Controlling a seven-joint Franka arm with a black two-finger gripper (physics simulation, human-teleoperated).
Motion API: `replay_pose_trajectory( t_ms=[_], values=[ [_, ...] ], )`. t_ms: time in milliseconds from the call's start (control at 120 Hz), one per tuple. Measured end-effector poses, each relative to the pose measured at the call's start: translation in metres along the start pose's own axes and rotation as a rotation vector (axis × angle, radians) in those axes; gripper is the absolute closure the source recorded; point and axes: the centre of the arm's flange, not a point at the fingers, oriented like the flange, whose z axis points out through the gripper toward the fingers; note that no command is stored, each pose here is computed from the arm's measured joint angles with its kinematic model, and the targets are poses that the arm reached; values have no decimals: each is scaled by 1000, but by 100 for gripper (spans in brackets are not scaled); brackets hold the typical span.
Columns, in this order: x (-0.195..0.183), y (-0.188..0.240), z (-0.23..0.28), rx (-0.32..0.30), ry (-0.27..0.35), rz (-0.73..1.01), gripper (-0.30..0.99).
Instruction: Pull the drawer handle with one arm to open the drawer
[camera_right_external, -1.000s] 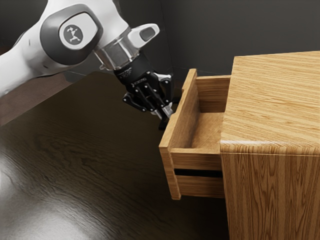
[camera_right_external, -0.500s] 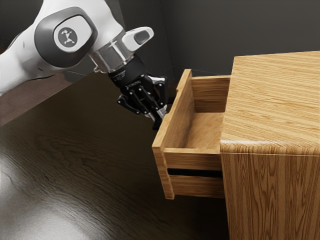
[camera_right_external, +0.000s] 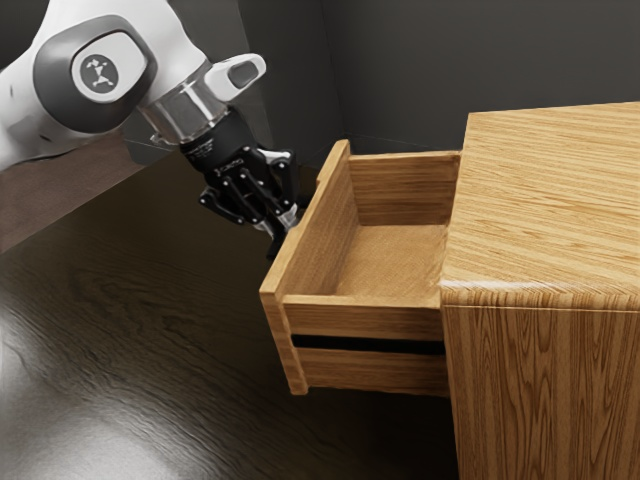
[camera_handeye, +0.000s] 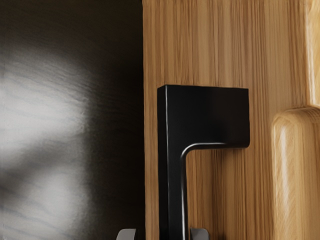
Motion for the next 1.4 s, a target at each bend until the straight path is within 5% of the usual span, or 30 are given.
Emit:
replay_pose_trajectory(
  t_ms=[1108,1217,1400],
  values=[
    [-19,-108,-65,12,60,-111,65],
    [-27,-93,-133,-46,166,-79,47],
    [-35,-89,-151,7,170,-58,20]
  ],
)
